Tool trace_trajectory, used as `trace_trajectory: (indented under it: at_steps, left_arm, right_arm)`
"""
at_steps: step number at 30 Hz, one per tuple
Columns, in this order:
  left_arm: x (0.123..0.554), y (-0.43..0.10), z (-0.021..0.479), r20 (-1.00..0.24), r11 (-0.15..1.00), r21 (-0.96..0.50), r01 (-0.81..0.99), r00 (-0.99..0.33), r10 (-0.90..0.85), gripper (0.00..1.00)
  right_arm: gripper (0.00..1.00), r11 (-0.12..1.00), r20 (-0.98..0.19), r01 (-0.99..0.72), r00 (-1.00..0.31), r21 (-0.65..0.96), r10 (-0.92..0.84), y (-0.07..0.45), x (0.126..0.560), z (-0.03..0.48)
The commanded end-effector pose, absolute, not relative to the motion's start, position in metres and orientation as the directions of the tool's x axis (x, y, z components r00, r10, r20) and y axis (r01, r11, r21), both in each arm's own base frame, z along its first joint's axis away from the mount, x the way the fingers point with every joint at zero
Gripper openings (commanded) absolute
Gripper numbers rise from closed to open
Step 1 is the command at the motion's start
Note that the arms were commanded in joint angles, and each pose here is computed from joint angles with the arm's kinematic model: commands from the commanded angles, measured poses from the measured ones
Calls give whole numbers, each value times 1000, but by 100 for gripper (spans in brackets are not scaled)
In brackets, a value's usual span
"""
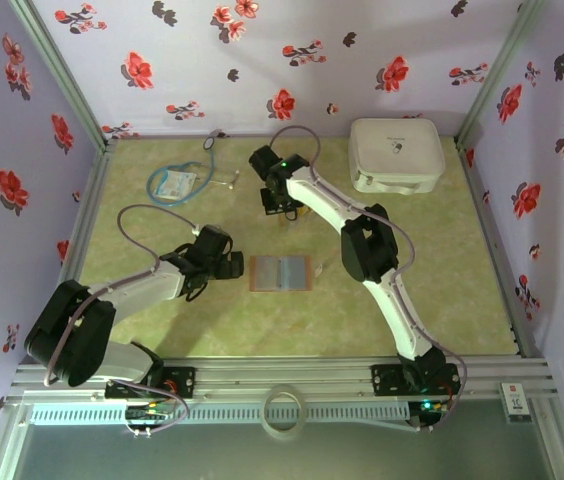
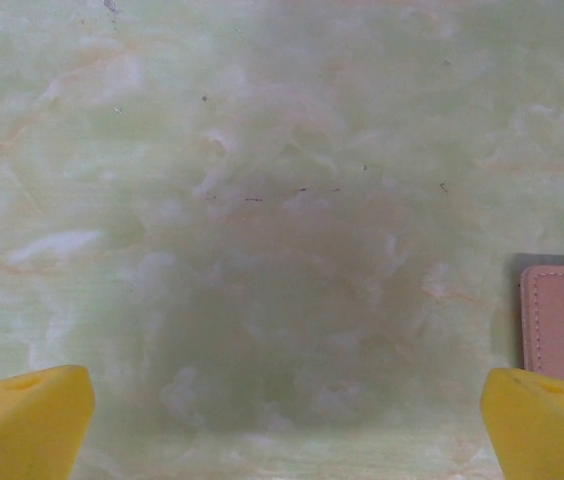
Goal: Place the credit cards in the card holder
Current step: Pick up the credit card from the storage box.
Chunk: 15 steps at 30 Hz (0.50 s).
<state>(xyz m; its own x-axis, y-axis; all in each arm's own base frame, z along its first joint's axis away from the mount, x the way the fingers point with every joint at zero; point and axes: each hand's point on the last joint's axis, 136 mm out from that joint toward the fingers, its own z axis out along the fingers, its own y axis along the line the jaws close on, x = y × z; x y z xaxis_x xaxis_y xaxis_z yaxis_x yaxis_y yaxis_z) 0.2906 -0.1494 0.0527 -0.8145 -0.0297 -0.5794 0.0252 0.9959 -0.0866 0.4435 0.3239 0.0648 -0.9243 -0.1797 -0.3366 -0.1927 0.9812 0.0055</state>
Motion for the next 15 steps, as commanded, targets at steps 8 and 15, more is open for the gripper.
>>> trace_trajectory:
  at_steps: [8, 15]
  left_arm:
    - [288, -146, 56, -584, 996, -84, 32, -811, -23, 100]
    - [286, -144, 66, -586, 996, -76, 45, -810, -8, 100]
  right_arm:
    - [0, 980, -343, -180, -928, 82, -142, 325, 445, 88]
    - [0, 969, -420, -198, -900, 148, -120, 326, 434, 149]
